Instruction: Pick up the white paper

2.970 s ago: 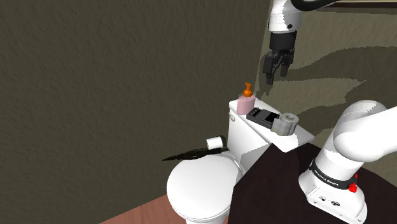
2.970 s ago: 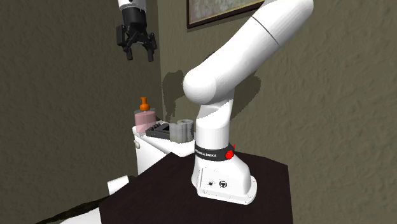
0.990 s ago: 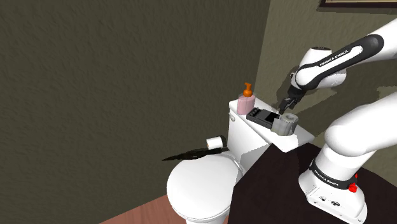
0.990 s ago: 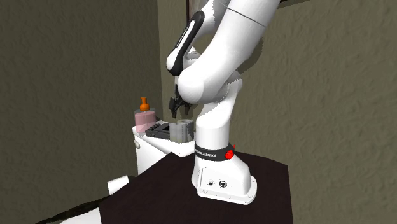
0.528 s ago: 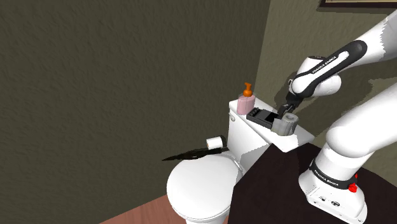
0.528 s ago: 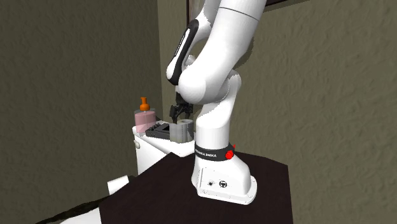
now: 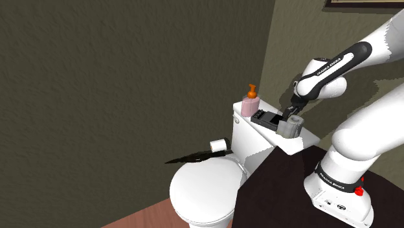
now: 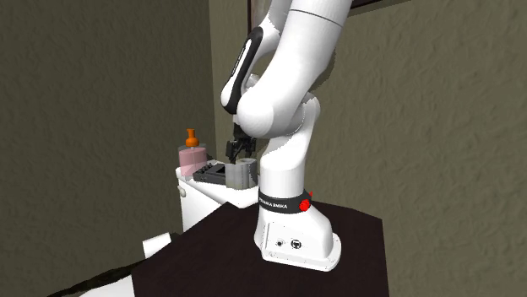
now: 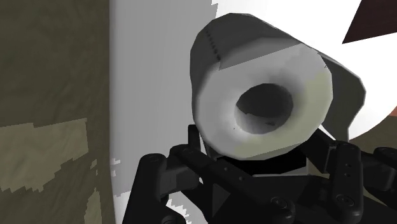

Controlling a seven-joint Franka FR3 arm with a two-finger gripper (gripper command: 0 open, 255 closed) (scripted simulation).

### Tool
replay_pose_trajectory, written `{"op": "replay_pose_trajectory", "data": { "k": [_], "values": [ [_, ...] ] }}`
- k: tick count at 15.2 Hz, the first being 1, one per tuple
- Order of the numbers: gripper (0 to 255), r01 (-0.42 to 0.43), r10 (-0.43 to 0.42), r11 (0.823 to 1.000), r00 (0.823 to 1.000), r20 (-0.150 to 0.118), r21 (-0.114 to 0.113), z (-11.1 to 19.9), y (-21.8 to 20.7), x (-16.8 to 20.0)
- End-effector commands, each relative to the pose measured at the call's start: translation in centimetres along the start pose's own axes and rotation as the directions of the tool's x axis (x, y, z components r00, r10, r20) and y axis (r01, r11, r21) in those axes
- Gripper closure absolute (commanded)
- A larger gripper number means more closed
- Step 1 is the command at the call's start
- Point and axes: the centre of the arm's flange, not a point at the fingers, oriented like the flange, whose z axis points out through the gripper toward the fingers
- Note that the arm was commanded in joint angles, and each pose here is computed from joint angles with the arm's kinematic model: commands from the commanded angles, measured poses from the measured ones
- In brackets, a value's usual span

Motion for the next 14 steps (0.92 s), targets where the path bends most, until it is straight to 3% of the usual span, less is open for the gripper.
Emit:
{"op": "replay_pose_trajectory", "data": {
  "k": [1, 14],
  "values": [
    [255, 0.000, 0.000, 1.000, 1.000, 0.004, 0.002, 0.1, -0.1, -0.1],
    [255, 0.000, 0.000, 1.000, 1.000, 0.004, 0.002, -5.6, -0.1, 0.8]
  ]
}}
